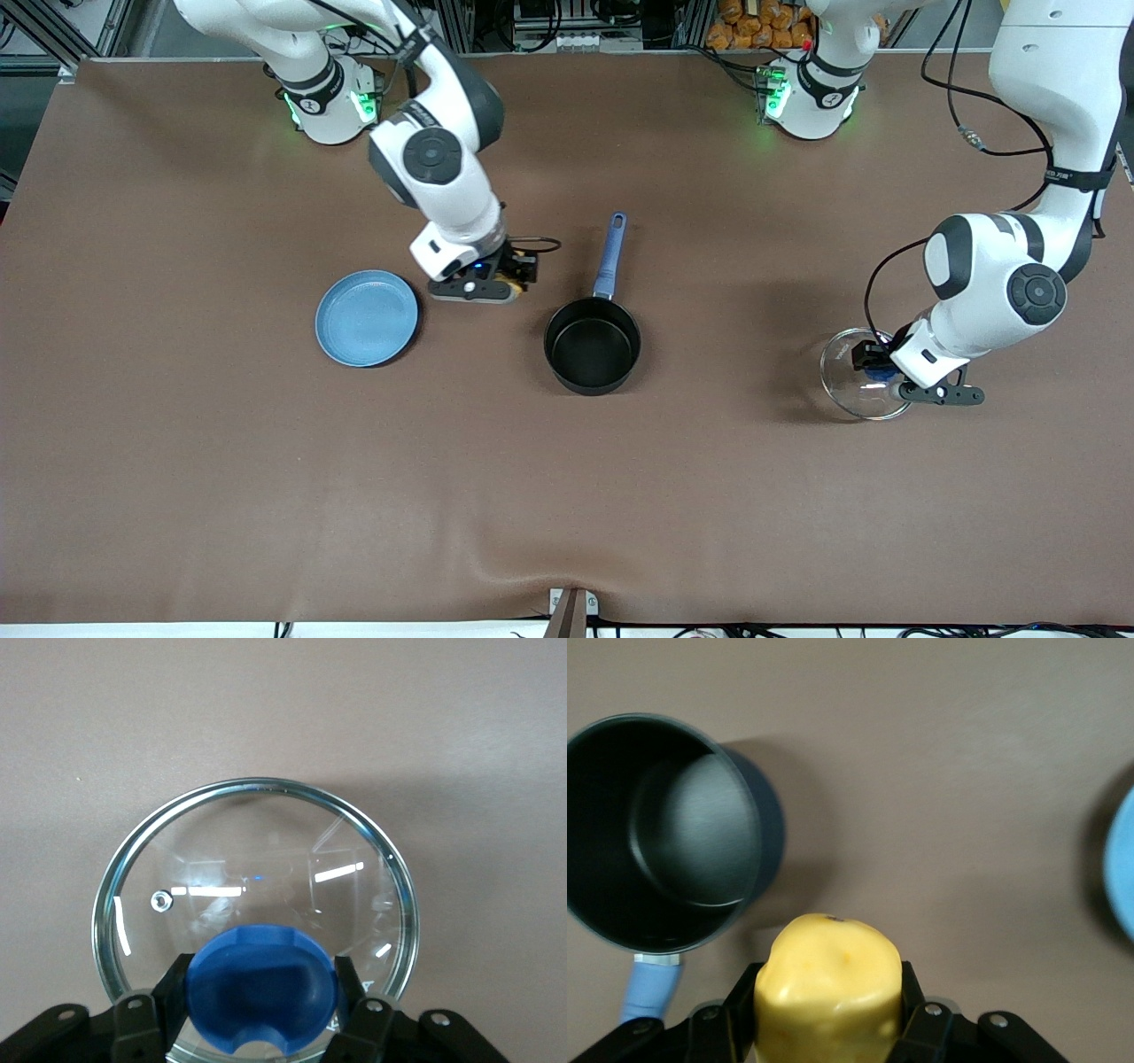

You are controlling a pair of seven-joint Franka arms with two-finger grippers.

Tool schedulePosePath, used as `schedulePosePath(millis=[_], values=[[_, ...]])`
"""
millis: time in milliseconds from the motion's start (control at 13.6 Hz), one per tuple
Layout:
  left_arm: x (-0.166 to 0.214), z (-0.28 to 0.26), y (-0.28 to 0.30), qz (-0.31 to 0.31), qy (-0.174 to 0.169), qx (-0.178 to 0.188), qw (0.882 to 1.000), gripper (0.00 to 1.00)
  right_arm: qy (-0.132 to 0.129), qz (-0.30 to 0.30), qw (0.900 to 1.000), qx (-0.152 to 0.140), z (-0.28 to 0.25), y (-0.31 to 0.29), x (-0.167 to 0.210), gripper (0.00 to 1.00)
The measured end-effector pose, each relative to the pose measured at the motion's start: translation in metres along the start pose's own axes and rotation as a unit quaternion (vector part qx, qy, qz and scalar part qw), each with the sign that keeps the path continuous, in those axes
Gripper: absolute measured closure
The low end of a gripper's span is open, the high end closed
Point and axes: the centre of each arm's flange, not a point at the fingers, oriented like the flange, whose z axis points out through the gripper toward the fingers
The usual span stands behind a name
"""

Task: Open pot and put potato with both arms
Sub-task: 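Carry the potato over the saucepan with the right gripper while the left lowers the lid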

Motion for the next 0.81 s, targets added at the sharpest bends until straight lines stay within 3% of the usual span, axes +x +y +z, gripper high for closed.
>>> schedulePosePath(millis=[513,806], values=[[-0.009,0.033,-0.005,-0.004,0.003,-0.005,1.000,0.33,0.048,0.048,0.998,0.006,0.024,-0.075,0.012,0.37],[-0.006,0.032,-0.014,-0.011,0.008,-0.004,1.000,0.00,0.076,0.050,0.996,-0.008,0.043,-0.089,0.025,0.37]])
